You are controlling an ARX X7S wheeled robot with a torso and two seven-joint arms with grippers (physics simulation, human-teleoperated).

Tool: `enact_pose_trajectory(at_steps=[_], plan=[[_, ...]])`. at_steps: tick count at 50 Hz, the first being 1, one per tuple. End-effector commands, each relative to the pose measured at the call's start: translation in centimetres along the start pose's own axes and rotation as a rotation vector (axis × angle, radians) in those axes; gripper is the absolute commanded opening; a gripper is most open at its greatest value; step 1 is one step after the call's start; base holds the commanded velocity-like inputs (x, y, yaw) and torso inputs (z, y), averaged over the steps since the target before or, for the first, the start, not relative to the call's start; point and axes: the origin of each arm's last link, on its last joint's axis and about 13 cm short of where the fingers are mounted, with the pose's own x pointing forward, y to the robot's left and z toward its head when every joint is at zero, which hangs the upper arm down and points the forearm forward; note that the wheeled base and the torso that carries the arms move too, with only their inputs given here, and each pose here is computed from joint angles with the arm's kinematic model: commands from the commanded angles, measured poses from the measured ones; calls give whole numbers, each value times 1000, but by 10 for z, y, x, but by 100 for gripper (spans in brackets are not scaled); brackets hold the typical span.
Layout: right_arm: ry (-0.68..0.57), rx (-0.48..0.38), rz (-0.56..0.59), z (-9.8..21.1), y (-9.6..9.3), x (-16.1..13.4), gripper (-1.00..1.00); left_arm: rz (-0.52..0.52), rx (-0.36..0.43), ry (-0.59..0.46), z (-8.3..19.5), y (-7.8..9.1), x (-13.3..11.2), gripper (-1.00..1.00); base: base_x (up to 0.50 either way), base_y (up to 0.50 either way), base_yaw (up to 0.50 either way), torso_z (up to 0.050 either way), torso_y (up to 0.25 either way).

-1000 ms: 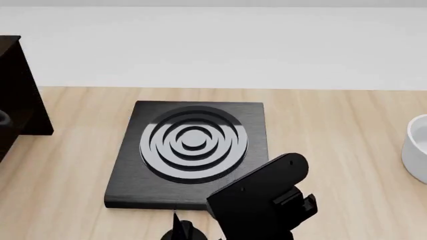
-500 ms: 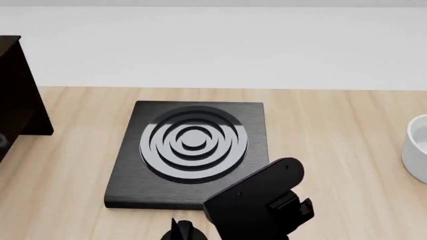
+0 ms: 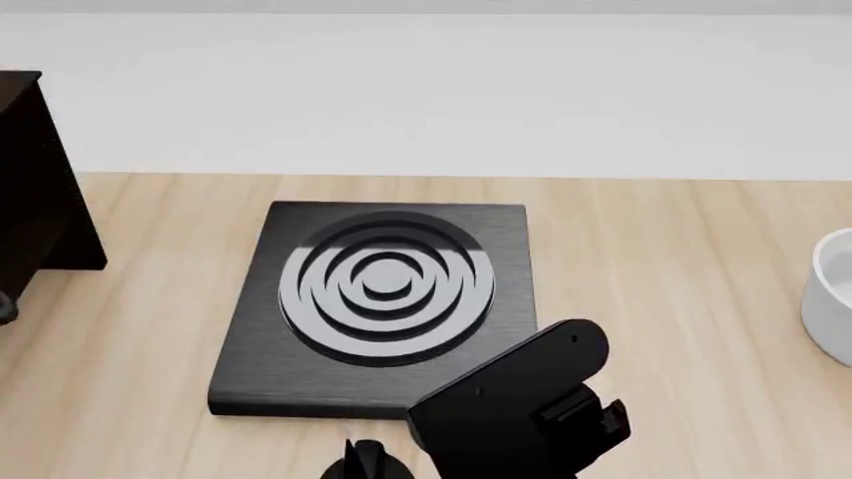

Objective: Put the frying pan on the cabinet shelf.

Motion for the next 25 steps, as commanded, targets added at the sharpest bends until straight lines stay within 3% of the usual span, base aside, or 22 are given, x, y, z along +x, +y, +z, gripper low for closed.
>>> enact_pose_trajectory(at_steps=[1, 3, 4, 16, 25], plan=[[4, 2, -4, -1, -1, -1, 100, -27, -5, -11, 2, 1, -2, -100, 0, 0, 0, 0, 10], [5, 1, -4, -2, 0, -1, 100, -27, -4, -12, 2, 2, -3, -100, 0, 0, 2, 0, 0], [5, 3, -4, -2, 0, -1, 100, -30, -2, -11, 2, 2, -3, 100, 0, 0, 0, 0, 0], [6, 9, -3, -3, 1, -2, 100, -45, 14, -2, -2, -3, -6, 100, 0, 0, 0, 0, 0], [15, 5, -5, -6, 2, -1, 100, -85, 33, 10, -5, -17, -15, 100, 0, 0, 0, 0, 0]])
